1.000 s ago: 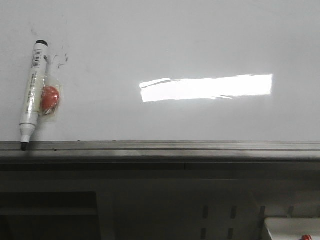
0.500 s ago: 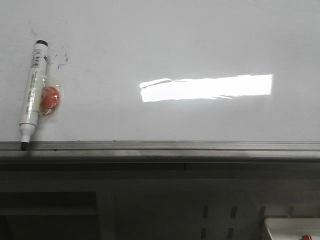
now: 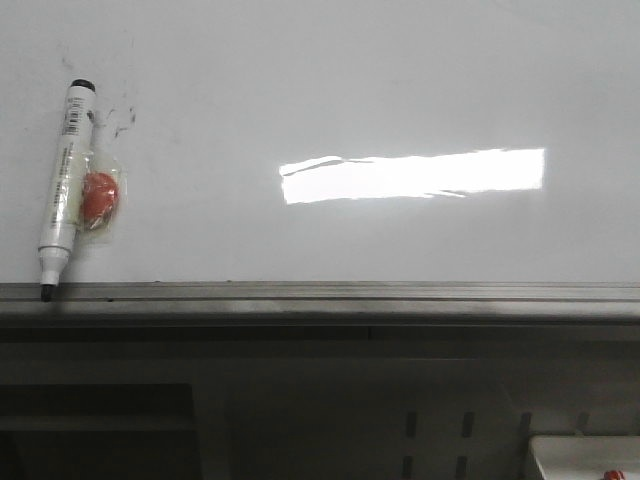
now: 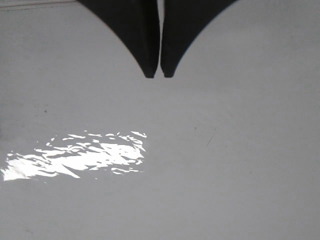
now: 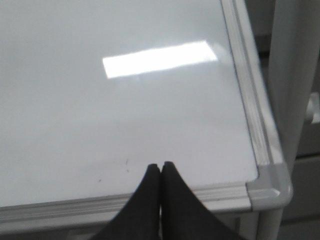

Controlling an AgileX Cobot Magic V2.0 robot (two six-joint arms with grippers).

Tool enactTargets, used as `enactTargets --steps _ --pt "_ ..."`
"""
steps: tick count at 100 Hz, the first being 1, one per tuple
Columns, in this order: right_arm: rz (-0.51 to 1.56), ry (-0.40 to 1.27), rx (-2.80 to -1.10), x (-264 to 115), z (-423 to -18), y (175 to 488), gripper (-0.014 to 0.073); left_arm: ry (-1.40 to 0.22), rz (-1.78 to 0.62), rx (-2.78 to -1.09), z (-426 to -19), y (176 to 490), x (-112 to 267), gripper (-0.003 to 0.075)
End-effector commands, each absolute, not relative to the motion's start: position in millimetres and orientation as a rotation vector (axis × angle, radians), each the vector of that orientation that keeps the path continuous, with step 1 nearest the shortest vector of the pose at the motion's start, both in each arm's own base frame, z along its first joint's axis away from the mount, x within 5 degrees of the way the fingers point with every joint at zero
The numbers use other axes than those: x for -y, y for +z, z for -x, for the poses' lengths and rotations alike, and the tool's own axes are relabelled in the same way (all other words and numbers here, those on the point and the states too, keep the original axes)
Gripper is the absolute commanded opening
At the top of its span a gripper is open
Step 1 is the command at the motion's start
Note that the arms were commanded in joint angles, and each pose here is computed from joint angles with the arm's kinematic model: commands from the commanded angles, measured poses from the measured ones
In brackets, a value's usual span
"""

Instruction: Write number 4 on whiteboard

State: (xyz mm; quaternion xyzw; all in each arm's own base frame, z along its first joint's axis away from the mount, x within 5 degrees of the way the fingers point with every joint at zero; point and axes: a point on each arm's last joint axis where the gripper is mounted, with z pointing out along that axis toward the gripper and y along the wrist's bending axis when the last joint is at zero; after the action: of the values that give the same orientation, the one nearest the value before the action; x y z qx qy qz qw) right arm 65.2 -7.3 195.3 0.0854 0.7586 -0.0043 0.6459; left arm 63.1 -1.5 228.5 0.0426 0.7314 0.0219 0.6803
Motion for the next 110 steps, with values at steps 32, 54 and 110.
enactTargets --steps 32,54,110 --pt "-0.202 0.108 -1.878 3 -104 235 -0.0064 0.058 -0.121 -1.681 -97 262 3 0.0143" --pt "-0.212 0.102 -1.878 5 -110 234 -0.0064 -0.08 0.008 -1.641 -118 264 6 0.0367" --pt "-0.21 0.106 -1.904 4 -109 232 -0.0064 -0.522 -0.44 -1.68 -118 250 85 0.0368"
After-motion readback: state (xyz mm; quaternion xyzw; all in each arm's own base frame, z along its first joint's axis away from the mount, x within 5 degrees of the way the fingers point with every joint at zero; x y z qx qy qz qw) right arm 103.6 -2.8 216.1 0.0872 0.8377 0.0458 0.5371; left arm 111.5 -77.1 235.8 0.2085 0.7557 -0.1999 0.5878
